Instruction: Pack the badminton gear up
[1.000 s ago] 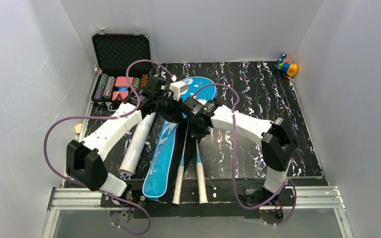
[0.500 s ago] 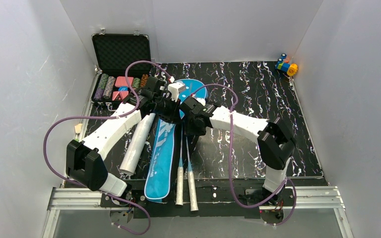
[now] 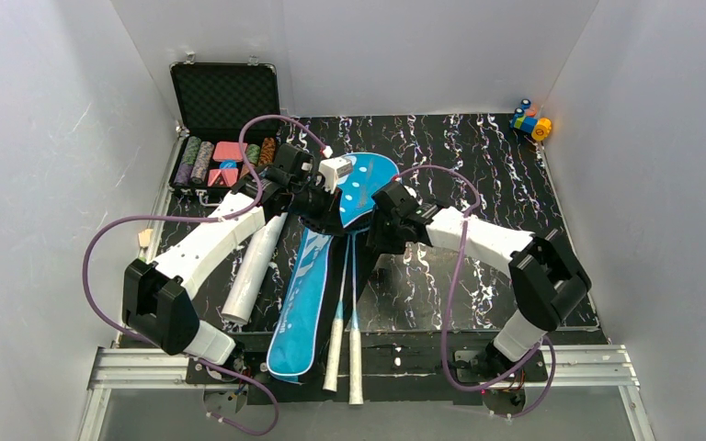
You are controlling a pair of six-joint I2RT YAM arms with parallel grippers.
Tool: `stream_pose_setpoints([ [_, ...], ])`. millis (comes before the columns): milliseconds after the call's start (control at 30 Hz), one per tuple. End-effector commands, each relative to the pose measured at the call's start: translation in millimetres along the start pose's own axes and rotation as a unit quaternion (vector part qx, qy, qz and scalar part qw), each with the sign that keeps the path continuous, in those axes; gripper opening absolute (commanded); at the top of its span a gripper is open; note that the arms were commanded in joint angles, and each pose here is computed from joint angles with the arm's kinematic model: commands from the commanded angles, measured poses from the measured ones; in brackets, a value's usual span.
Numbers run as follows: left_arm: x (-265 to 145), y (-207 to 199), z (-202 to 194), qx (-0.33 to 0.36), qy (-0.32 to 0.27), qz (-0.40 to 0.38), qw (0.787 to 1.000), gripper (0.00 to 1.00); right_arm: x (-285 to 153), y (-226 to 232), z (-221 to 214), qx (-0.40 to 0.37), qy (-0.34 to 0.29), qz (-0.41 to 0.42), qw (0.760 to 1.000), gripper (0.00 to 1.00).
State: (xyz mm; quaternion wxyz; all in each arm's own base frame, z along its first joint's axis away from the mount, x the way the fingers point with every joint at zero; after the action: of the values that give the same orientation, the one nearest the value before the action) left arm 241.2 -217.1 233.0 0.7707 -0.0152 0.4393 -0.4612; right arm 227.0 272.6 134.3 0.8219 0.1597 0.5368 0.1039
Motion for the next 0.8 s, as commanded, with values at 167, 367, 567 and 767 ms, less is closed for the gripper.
stream_pose_setpoints([
  [167,-25.2,-23.0,11.2,0.036,-0.047,-0.028,0.998,0.0,25.0,15.7,13.8,0.019,0.001,0.036,0.999,0.5],
  [367,-27.2,-24.2,10.9,0.037,-0.049,-0.03,0.998,0.0,41.2,11.6,8.3,0.032,0.016,0.027,0.999,0.44],
  [567,-28.3,-24.7,10.6,0.038,-0.05,-0.029,0.998,0.0,52.5,4.0,1.6,0.035,0.026,0.014,0.999,0.4],
  [767,-27.9,-23.7,9.9,0.038,-0.05,-0.026,0.998,0.0,59.3,-2.1,-3.8,0.036,0.031,0.006,0.999,0.25],
])
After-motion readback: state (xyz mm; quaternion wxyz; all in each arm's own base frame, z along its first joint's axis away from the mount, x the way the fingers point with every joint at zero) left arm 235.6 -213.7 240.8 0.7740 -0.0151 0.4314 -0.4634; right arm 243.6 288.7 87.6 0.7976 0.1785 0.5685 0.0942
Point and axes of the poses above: each gripper's point midway between its finger pads, its own x axis out along the fingers, its own y axis along the line the jaws close on, z = x × y, the point moved 6 cm from there along -x, back along the fingers, and after that the axes turned 1 degree about -x, right-handed, at the moved point
